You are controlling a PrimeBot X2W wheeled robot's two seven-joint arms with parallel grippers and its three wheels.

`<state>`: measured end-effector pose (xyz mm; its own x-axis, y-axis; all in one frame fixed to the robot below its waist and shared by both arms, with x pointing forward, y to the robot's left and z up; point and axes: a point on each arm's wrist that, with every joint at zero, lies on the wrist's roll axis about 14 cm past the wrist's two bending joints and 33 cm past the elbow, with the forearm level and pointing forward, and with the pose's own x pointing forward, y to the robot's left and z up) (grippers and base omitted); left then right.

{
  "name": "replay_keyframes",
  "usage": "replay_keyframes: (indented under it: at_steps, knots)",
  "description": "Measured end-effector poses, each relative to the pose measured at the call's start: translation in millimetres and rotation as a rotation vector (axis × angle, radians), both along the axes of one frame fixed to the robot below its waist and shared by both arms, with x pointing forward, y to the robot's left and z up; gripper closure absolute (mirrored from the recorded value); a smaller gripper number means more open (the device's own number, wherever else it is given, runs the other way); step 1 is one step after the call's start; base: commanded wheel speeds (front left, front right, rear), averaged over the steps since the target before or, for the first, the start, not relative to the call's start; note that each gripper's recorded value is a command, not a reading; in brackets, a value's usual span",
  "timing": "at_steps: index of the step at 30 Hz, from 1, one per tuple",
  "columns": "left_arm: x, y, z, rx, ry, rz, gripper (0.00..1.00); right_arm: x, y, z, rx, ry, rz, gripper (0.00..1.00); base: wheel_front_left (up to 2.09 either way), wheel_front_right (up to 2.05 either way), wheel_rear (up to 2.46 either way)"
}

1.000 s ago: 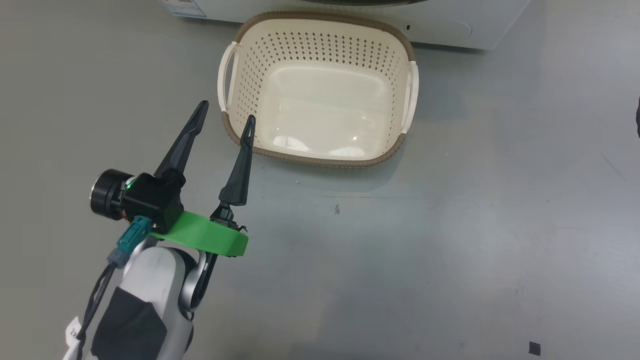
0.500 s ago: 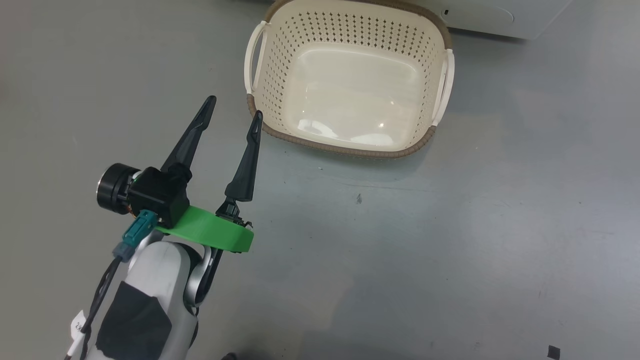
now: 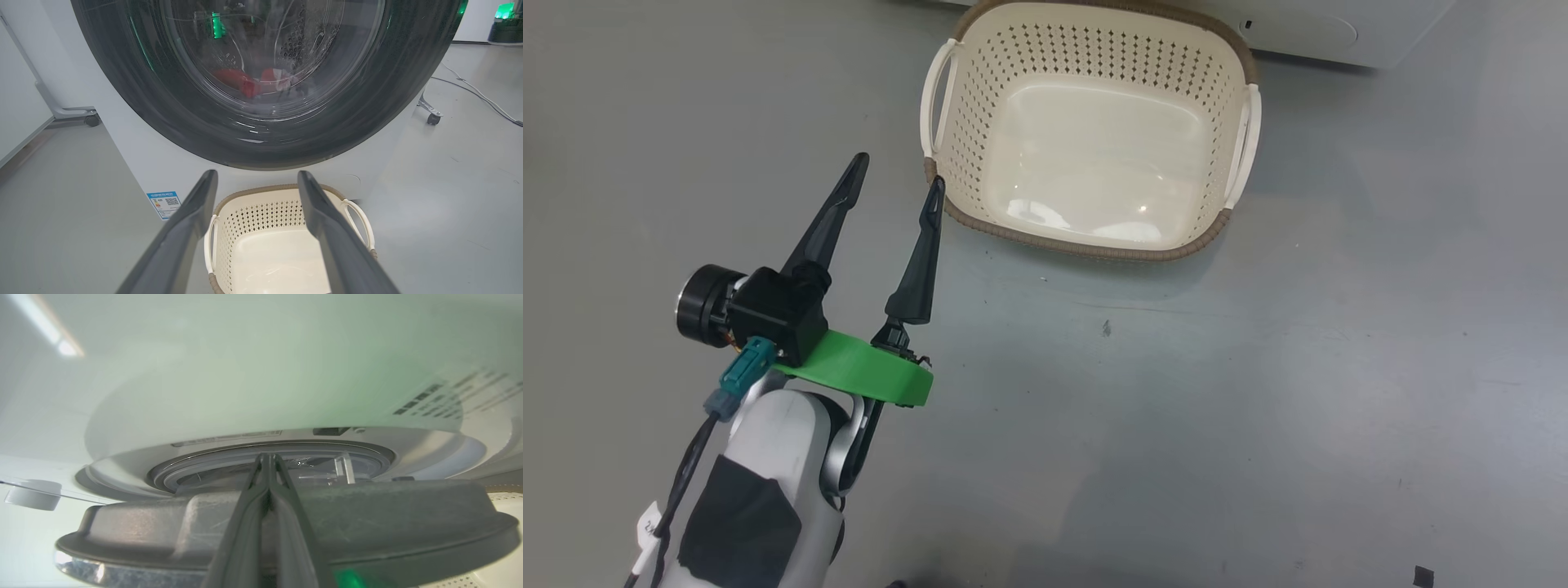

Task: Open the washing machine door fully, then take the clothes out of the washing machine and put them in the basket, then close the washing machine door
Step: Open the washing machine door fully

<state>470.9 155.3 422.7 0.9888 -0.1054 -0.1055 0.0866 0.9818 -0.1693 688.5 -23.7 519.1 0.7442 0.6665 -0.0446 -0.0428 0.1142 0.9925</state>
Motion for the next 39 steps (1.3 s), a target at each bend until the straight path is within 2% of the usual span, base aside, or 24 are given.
replay_keyframes:
  at_steps: [17,39]
  knots:
    - [-1.6,-13.2,9.8,0.001,-0.018,-0.041,0.00,-33.5,4.5,6.8,0.003,-0.003,0.114,1.00,0.00,0.00,0.00]
    - [-23.6,-23.5,37.6,-0.005,-0.061,-0.072,0.00,-118.5,36.0,0.2,0.013,0.082,0.301,1.00,0.00,0.00,0.00]
